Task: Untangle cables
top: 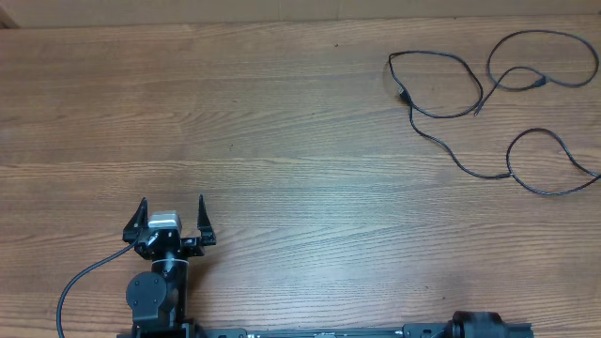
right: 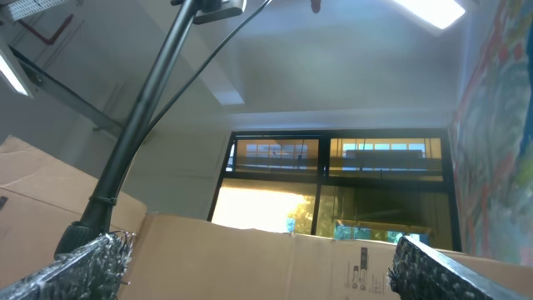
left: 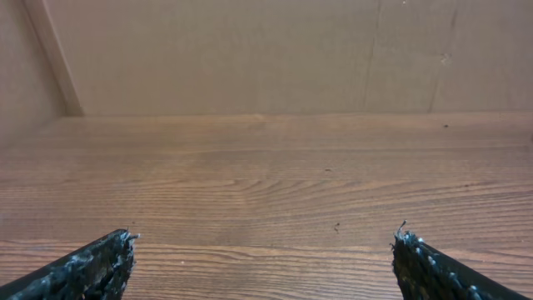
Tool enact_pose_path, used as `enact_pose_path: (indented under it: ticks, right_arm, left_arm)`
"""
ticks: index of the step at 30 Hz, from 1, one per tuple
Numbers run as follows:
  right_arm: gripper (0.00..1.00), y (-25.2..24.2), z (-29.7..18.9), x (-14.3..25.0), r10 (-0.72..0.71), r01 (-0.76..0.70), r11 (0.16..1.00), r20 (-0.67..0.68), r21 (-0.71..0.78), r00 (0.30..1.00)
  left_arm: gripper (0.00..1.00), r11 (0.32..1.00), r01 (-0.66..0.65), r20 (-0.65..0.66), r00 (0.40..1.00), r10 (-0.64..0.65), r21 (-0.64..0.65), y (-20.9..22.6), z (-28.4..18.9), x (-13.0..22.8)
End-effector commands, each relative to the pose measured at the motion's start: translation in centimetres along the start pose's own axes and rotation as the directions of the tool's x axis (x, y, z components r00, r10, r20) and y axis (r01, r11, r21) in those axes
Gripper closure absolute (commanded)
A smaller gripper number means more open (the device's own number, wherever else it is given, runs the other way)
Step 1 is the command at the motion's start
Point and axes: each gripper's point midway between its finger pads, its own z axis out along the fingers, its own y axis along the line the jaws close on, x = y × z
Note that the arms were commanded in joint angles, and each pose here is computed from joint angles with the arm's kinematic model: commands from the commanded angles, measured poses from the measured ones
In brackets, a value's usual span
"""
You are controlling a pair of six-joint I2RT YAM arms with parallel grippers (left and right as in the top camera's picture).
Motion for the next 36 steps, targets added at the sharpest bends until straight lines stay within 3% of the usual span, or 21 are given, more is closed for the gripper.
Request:
enact_pose_path:
  ticks: [1,36]
  right_arm:
    - [0.00,-0.3,-0.1,-0.2,0.018,-0.019,1.000,0.011,0.013,1.000]
    - [0.00,-1.7,-0.7,0.0,0.023,-0.024,0.994,0.008,0.109,1.000]
  left_arm:
    - [0.01,1.000,-0.016,0.006,1.000,0.016,0.006,-0.1,0.0,0.0]
    - [0.00,1.000,-0.016,0.006,1.000,0.016,0.006,-0.1,0.0,0.0]
